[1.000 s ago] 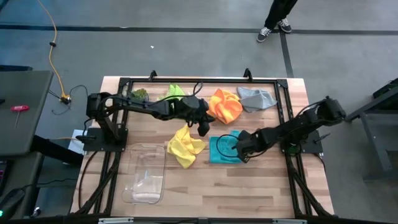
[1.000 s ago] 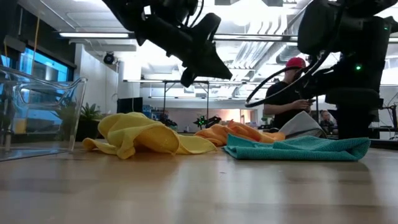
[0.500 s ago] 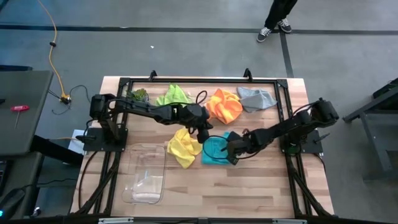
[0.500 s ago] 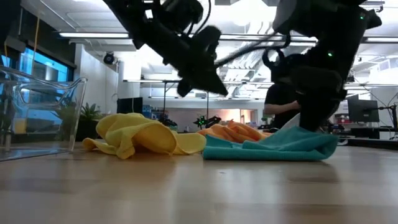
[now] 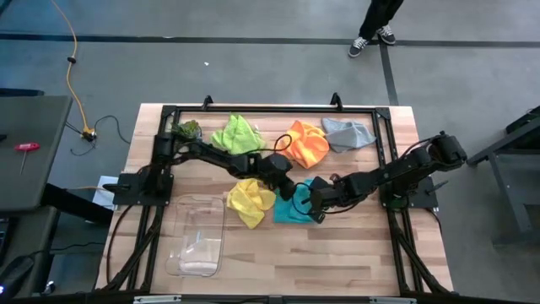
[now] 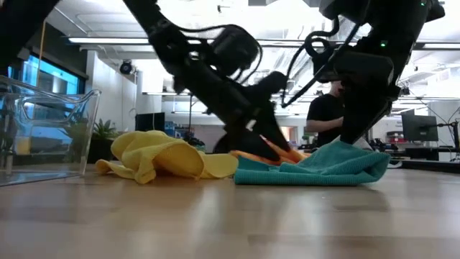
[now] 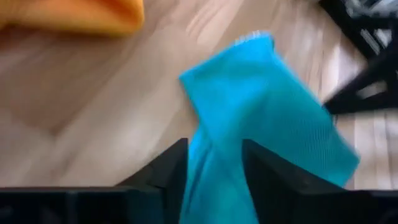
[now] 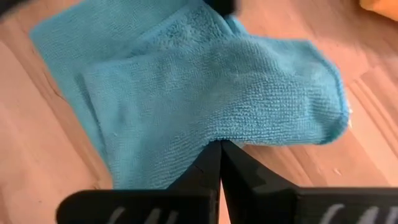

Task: Fold microfiber towels
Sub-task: Fold the blue towel

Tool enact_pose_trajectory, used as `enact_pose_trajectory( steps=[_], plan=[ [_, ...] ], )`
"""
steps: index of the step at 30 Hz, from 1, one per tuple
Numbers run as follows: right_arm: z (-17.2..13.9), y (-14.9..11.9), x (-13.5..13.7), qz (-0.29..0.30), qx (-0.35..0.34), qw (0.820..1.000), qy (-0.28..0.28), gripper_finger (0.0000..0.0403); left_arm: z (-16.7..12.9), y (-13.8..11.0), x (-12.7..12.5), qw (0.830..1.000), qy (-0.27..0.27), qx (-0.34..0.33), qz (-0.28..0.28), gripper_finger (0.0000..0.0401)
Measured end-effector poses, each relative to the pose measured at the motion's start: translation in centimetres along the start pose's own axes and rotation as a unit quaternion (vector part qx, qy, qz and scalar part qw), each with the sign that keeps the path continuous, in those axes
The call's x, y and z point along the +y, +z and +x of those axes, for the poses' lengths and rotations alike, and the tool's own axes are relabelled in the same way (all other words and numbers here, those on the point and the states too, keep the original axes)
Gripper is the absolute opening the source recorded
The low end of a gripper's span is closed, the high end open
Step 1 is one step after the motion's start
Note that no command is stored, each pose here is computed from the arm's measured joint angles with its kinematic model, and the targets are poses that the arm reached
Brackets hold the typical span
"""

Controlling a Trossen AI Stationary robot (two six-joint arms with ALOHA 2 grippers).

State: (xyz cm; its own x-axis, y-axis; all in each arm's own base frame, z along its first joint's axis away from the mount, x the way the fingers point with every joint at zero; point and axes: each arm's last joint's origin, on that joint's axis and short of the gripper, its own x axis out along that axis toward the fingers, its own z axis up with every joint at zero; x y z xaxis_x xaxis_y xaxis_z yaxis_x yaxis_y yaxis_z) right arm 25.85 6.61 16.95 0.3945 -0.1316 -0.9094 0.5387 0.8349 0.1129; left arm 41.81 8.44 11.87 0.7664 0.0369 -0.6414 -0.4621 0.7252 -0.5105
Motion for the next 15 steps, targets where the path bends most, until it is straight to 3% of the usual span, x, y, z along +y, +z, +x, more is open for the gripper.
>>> enact_pose_trajectory(
  steps=[7,15],
  plan=[
    [-0.1,0.1,0.2,0.004,-0.006,1.000,0.013,0.0000,3.5,1.6,-0.7,0.999,0.006,0.033,0.002,0.0213],
    [-0.1,0.2,0.3,0.005,-0.009,1.000,0.015,0.0000,5.2,2.0,-1.9,0.998,0.019,0.048,0.044,0.0210]
  ],
)
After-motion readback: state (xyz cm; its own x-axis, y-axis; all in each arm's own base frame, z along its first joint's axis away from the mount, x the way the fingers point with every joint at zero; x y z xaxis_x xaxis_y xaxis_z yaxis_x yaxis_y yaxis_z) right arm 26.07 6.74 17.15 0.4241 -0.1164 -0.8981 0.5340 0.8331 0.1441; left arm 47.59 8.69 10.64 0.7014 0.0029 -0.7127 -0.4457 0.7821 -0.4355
